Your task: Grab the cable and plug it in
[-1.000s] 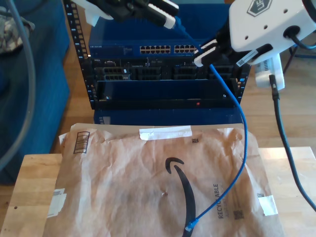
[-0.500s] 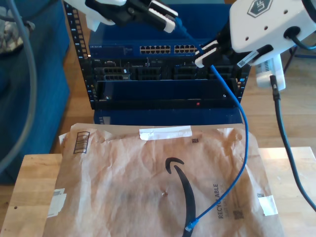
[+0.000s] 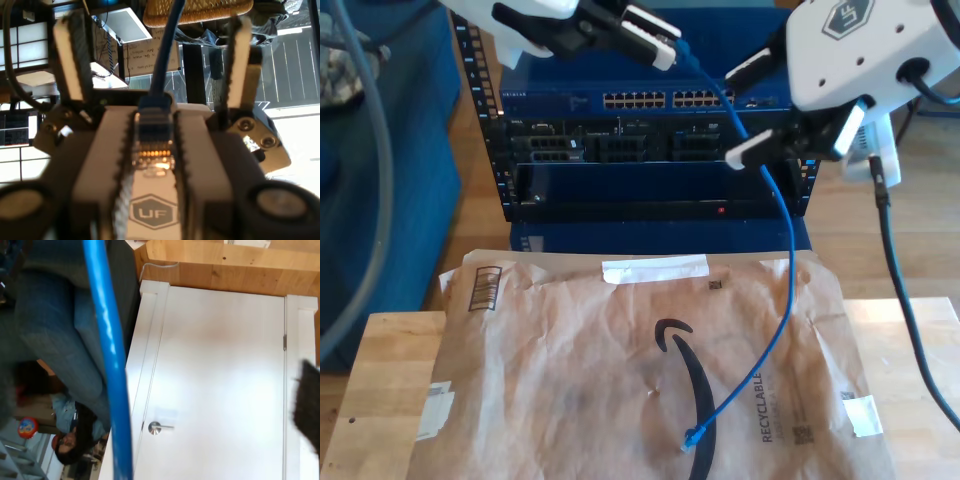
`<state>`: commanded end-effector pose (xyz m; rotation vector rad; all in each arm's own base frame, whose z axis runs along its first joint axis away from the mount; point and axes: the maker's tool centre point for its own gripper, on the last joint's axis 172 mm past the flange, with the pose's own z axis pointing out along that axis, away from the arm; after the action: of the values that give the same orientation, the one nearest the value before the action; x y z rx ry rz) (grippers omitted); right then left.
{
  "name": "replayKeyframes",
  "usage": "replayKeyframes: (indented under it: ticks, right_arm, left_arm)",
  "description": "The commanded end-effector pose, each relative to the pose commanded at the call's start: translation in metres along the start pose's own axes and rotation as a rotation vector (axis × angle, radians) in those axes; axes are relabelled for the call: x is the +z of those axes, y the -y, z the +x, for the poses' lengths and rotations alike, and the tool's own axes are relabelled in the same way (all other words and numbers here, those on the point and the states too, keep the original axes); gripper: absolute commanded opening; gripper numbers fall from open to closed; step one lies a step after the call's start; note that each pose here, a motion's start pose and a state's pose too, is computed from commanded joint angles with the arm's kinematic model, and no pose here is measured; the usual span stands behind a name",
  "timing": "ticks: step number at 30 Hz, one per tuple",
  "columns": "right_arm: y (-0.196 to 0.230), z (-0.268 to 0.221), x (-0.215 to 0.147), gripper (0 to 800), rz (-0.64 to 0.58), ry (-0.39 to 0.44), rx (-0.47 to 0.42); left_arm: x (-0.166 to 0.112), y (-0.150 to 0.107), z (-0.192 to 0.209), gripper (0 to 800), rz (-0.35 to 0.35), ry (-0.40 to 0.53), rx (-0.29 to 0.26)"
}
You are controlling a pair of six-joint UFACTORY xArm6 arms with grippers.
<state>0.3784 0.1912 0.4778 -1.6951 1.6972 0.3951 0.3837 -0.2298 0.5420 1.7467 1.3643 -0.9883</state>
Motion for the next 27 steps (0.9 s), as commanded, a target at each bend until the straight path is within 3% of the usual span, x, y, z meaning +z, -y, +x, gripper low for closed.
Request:
replayKeyframes:
  ticks: [3,6,8,12,16,23,27]
  right_arm:
    - [0.01,0.006,-0.017,798,0.127,-0.029,-0.051]
    - [0.011,0.004,-0.028,798,0.179,-0.037,-0.122]
    - [0.009,-0.002,-0.035,798,0.194,-0.035,-0.167]
    - [0.007,-0.015,-0.047,797,0.247,-0.021,-0.209]
    - [0.015,-0.029,-0.078,797,0.419,-0.011,-0.294]
    - [0.001,-0.087,-0.07,797,0.446,0.083,-0.432]
    - [-0.005,-0.104,-0.062,793,0.451,0.116,-0.473]
  left_arm:
    - [-0.001,0.0,0.001,6,0.0,0.0,-0.023]
    - [-0.004,-0.001,0.003,5,-0.002,0.004,-0.038]
    - [0.003,0.012,0.003,5,0.061,0.018,-0.071]
    - [0.007,0.029,0.004,7,0.196,0.091,-0.219]
    - [-0.006,0.02,0.001,7,0.195,0.17,-0.265]
    - [-0.021,0.004,0.012,7,0.217,0.258,-0.402]
    - [-0.03,0.002,0.006,7,0.235,0.32,-0.429]
